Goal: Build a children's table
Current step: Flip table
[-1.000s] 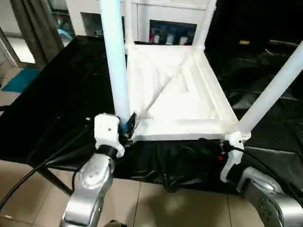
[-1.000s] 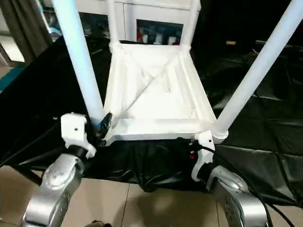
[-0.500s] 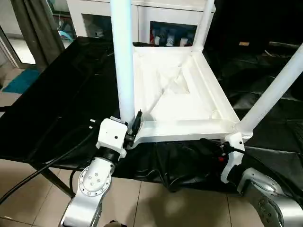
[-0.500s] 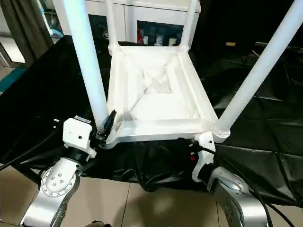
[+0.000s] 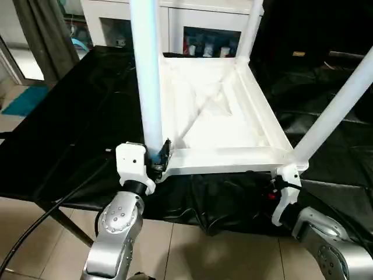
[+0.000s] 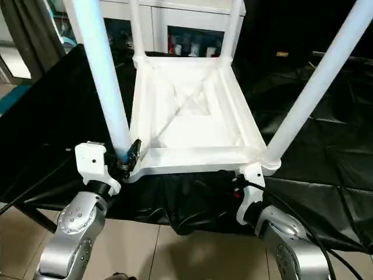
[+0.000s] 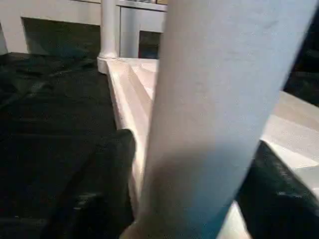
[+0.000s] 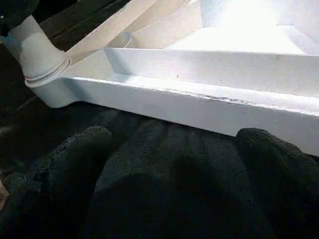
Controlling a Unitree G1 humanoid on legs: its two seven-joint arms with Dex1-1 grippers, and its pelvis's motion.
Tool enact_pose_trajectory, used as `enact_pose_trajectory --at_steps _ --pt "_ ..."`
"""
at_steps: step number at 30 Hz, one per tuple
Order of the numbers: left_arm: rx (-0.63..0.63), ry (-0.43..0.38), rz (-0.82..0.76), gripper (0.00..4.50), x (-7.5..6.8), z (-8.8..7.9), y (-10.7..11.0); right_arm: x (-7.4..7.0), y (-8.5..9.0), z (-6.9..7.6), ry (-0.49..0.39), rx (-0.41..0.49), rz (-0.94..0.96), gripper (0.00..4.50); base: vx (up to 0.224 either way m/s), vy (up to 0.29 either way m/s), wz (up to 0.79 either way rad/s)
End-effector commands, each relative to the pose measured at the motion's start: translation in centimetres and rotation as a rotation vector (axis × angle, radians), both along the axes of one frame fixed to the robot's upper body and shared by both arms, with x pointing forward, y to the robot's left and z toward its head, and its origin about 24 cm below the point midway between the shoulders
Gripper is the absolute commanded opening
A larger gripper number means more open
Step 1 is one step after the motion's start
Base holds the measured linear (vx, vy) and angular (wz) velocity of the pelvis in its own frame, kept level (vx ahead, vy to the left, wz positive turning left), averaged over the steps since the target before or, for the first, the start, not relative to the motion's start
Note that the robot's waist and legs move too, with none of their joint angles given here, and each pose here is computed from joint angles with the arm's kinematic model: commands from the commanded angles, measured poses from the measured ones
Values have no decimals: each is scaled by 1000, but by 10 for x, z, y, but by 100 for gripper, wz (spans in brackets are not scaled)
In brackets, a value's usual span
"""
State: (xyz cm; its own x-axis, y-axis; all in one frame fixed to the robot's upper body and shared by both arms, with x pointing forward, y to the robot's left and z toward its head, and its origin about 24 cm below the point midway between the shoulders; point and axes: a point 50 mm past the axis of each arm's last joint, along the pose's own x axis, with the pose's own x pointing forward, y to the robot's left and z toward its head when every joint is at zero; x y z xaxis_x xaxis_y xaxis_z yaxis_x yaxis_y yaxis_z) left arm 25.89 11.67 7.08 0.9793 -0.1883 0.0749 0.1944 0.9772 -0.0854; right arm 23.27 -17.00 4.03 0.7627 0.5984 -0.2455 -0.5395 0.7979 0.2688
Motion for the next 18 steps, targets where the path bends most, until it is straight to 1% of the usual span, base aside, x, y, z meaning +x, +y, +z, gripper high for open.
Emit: enact_pose_trajectory --at_steps 1,2,6,7,18 --pt "-12 17 2 282 1 -2 1 2 -3 1 -9 -12 0 450 0 0 0" --pt "-13 17 1 257 1 -2 1 2 -3 1 -9 -13 1 450 0 0 0" --pt "-3 25 -15 243 1 -3 0 2 -1 1 -11 -17 11 450 0 0 0" --pt "5 26 -9 224 0 -3 0 3 -1 1 -12 -18 13 450 0 0 0" --pt "10 45 19 213 0 -6 3 2 -1 0 -13 -23 12 450 0 0 0"
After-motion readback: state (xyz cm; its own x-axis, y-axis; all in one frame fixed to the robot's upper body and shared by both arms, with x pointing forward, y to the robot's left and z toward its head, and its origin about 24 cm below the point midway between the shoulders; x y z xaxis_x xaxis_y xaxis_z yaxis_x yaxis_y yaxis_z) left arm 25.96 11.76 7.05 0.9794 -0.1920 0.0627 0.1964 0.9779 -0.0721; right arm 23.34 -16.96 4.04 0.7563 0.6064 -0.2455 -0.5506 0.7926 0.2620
